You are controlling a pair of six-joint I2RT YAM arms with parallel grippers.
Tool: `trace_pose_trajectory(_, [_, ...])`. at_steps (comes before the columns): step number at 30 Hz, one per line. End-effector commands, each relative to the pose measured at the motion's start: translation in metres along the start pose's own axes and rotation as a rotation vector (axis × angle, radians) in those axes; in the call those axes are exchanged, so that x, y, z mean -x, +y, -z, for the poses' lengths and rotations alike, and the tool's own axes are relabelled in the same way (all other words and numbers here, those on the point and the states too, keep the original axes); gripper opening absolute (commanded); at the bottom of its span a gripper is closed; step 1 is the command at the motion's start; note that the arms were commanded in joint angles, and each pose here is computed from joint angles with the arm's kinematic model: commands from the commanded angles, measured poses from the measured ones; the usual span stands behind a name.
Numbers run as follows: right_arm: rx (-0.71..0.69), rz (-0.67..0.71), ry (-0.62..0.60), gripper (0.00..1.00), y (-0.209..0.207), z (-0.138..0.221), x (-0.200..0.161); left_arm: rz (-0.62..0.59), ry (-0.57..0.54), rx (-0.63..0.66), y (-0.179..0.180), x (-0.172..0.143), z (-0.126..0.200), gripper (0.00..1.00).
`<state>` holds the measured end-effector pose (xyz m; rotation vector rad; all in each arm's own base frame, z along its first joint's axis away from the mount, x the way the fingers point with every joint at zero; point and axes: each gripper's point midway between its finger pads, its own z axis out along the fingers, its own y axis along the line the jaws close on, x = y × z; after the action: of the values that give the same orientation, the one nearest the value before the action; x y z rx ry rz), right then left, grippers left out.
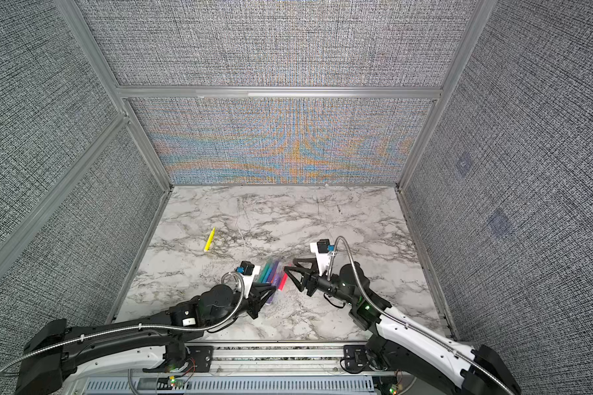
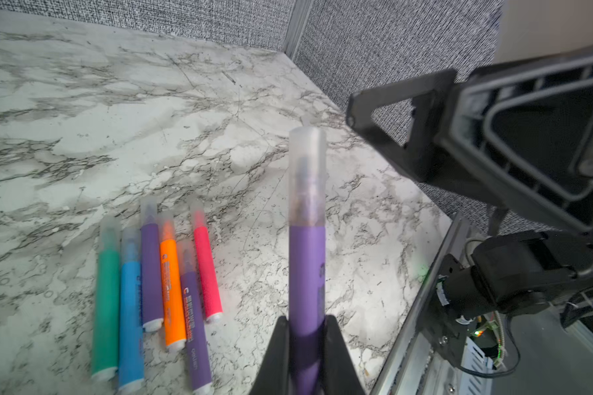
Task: Remove pen caps from pens
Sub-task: Open the pen cap on the pen.
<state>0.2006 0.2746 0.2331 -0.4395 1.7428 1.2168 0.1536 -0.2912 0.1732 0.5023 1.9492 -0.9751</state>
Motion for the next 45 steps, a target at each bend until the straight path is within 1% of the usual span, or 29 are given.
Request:
trace_pose_trajectory(1, [0.008, 0.040, -0.066, 0.57, 0.008, -0.012, 0.017, 0.021, -0.071, -0.084, -0.016, 0.016, 0.006, 0.04])
trace_pose_trajectory(5, [0.016, 0.045, -0.046, 0.55, 0.013, -0.028, 0.014, 0.019, -0.081, -0.100, -0.018, 0.017, 0.010, 0.03])
trace_pose_trajectory(8, [0.017, 0.045, -0.037, 0.50, 0.014, -0.036, 0.014, 0.016, -0.087, -0.107, -0.019, 0.018, 0.012, 0.03])
trace_pose_trajectory(12, [0.018, 0.044, -0.034, 0.32, 0.014, -0.039, 0.013, 0.014, -0.090, -0.102, -0.017, 0.017, 0.013, 0.03])
trace_pose_trajectory(13, [0.017, 0.044, -0.032, 0.29, 0.013, -0.039, 0.013, 0.014, -0.092, -0.099, -0.017, 0.017, 0.012, 0.03])
trace_pose_trajectory(15, [0.019, 0.045, -0.030, 0.27, 0.014, -0.040, 0.012, 0.014, -0.096, -0.098, -0.016, 0.018, 0.013, 0.03])
trace_pose_trajectory(22, [0.041, 0.045, -0.007, 0.26, 0.019, -0.041, 0.007, 0.025, -0.124, -0.085, -0.012, 0.020, 0.015, 0.03])
trace_pose_trajectory(29, [0.069, 0.039, 0.006, 0.26, 0.026, -0.048, 0.006, 0.029, -0.166, -0.075, -0.011, 0.030, 0.018, 0.03])
trace_pose_trajectory(33, [0.090, 0.035, 0.015, 0.17, 0.032, -0.055, 0.003, 0.026, -0.177, -0.072, -0.012, 0.033, 0.019, 0.03])
trace_pose_trajectory(36, [0.089, 0.041, 0.021, 0.02, 0.032, -0.057, 0.001, 0.020, -0.172, -0.060, -0.009, 0.031, 0.019, 0.03])
trace_pose_trajectory(38, [0.089, 0.044, 0.022, 0.00, 0.033, -0.058, 0.000, 0.018, -0.170, -0.047, -0.005, 0.028, 0.019, 0.04])
trace_pose_trajectory(39, [0.088, 0.044, 0.023, 0.00, 0.033, -0.058, 0.000, 0.016, -0.172, -0.045, -0.004, 0.027, 0.019, 0.06])
trace_pose_trajectory(41, [0.086, 0.047, 0.030, 0.00, 0.033, -0.059, -0.002, 0.005, -0.179, -0.047, -0.003, 0.025, 0.019, 0.16])
trace_pose_trajectory(43, [0.076, 0.053, 0.034, 0.00, 0.032, -0.059, -0.002, -0.013, -0.189, -0.061, -0.005, 0.026, 0.019, 0.28])
trace_pose_trajectory(45, [0.072, 0.059, 0.028, 0.00, 0.033, -0.058, -0.001, -0.031, -0.200, -0.071, -0.007, 0.028, 0.019, 0.34])
